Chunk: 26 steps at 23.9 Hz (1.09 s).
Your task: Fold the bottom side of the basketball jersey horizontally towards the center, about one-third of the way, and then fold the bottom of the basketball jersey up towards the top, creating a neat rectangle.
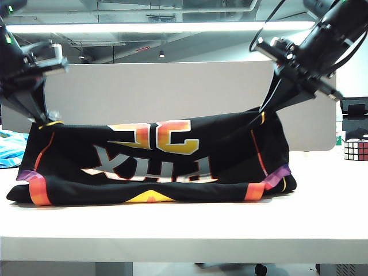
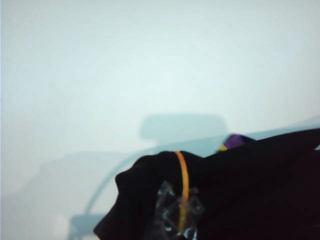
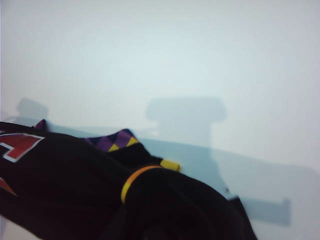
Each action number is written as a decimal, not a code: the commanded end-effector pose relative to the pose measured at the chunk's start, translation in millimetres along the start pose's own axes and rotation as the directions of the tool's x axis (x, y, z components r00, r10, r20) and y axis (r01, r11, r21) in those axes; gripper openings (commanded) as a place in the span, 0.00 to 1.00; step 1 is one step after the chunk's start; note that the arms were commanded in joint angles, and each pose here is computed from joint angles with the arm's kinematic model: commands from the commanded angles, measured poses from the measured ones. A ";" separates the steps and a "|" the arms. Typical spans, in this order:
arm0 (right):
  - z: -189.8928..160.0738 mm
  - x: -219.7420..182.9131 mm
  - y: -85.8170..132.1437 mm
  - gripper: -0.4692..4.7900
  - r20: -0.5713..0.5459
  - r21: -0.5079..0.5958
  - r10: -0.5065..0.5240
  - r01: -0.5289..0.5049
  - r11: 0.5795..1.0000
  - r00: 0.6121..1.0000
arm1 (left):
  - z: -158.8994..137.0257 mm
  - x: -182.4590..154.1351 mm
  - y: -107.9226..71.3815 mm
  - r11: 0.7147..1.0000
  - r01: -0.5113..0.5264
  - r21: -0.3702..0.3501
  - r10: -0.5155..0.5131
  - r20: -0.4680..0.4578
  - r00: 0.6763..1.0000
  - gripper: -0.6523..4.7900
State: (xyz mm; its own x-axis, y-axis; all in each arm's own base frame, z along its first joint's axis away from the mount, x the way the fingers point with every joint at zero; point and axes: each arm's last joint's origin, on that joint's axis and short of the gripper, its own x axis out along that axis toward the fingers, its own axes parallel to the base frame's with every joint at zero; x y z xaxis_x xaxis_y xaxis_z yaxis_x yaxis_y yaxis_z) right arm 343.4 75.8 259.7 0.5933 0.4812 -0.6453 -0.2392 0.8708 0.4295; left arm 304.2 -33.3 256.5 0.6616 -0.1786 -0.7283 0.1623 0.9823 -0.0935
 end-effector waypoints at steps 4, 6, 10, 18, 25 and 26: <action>22.7 5.0 -8.2 0.52 0.183 -0.056 0.032 -0.022 0.998 0.983 | 27.5 1.4 13.3 0.995 -0.099 0.031 0.086 0.274 0.958 0.23; 29.5 1.3 -12.0 0.52 0.220 -0.060 0.034 -0.021 0.998 0.975 | 32.6 -1.3 19.5 0.994 -0.112 0.017 0.100 0.325 0.940 0.24; 39.5 -13.7 -22.0 0.52 0.181 -0.022 0.055 -0.052 0.998 0.982 | 36.9 -11.7 38.1 0.991 -0.134 -0.027 0.136 0.280 0.950 0.35; 36.9 -80.1 1.2 0.24 0.209 -0.111 0.056 -0.034 0.993 0.976 | 26.4 -64.3 41.0 0.992 -0.033 -0.122 0.066 0.273 0.960 0.31; 0.0 -142.9 25.8 0.08 0.325 -0.187 0.079 -0.018 0.982 0.942 | 2.7 -126.0 21.6 0.997 0.007 -0.080 0.024 0.384 0.923 0.22; -7.5 -150.1 27.7 0.08 0.339 -0.188 0.071 -0.006 0.982 0.938 | -3.4 -133.3 19.0 0.997 0.014 -0.074 0.016 0.402 0.915 0.22</action>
State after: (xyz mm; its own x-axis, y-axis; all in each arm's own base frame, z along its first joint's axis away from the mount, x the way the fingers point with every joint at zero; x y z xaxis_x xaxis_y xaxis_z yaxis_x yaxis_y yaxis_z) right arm 253.6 29.9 360.9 0.7831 0.4956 -0.3756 -0.3884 0.8615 0.3270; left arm 226.8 10.1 349.1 0.8984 -0.1545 -0.4112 0.1017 0.9838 -0.1474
